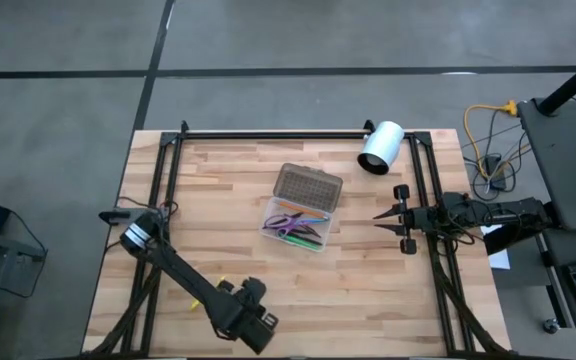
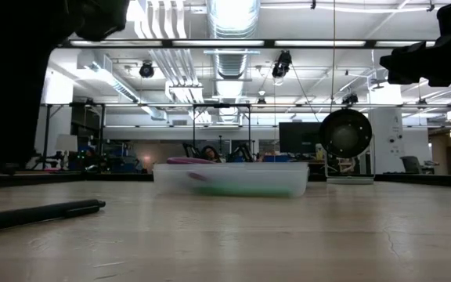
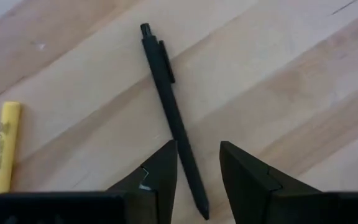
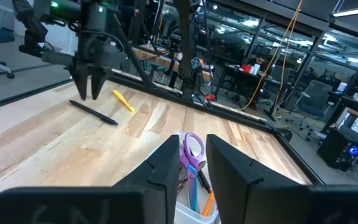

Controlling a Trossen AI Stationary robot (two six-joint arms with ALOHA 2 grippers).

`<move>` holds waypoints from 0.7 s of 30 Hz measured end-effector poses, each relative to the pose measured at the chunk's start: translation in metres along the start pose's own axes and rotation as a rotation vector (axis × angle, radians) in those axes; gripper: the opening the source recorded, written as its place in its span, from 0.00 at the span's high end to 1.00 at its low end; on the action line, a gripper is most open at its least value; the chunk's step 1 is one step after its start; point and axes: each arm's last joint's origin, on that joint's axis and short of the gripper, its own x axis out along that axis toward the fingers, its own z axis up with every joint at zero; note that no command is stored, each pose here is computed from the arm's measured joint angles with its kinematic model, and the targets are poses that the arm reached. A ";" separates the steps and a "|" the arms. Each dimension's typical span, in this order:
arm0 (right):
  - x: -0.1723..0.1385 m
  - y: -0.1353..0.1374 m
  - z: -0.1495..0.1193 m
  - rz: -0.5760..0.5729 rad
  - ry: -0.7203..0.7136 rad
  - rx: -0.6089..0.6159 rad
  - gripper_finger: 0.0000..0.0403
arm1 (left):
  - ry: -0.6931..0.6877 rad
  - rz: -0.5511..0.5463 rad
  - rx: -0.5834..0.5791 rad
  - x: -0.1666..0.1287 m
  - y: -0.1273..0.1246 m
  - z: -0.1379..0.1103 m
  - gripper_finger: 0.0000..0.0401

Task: Pick & place school supplies into a supply box
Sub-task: Put the black pen into the supply box

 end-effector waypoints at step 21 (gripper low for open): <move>0.000 0.000 0.000 0.000 0.000 0.000 0.80 | 0.055 0.033 -0.032 0.025 0.006 0.011 0.74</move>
